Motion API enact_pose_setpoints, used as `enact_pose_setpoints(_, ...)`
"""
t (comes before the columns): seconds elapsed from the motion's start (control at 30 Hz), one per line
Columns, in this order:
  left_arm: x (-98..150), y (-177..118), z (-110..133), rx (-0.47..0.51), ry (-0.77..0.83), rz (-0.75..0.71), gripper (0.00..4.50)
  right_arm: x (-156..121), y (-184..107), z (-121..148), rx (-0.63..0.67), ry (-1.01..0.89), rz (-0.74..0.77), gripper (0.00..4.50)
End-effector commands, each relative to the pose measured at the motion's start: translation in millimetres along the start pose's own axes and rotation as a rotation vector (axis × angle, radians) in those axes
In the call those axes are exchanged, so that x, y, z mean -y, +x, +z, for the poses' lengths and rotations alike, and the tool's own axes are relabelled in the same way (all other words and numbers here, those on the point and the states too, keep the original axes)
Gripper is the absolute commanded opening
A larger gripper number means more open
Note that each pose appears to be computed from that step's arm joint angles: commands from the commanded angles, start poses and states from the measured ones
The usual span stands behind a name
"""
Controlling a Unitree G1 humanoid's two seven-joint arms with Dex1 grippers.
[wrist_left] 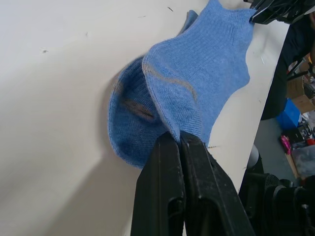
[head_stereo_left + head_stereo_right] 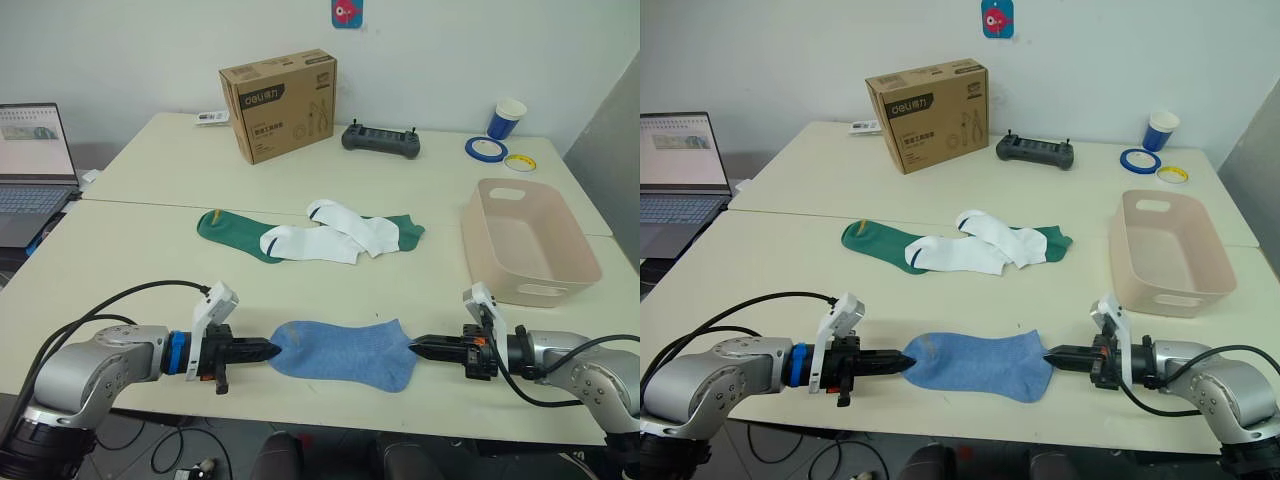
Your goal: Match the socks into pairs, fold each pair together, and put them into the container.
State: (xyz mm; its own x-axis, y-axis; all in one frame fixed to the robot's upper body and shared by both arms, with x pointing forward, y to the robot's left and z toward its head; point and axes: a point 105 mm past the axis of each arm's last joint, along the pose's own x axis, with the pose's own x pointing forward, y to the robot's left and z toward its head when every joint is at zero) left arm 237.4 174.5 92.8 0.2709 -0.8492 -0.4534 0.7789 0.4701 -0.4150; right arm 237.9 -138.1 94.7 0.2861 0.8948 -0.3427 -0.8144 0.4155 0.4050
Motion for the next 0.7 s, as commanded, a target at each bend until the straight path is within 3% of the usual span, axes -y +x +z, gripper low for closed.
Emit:
enact_pose_setpoints(0.03, 1, 0, 7, 0.013, 0.040, -0.002, 0.02, -1, 0, 4, -0.001, -0.034, 0.003, 0.00)
enact_pose_setpoints(0.63, -4, 0, 2, -0.012, 0.066, 0.022, 0.02, -1, 5, 1, -0.006, -0.043, -0.001, 0.00)
enact_pose_setpoints(0.7, -4, 0, 3, -0.007, 0.071, 0.023, 0.42, 0, 4, 2, -0.008, -0.056, -0.007, 0.23)
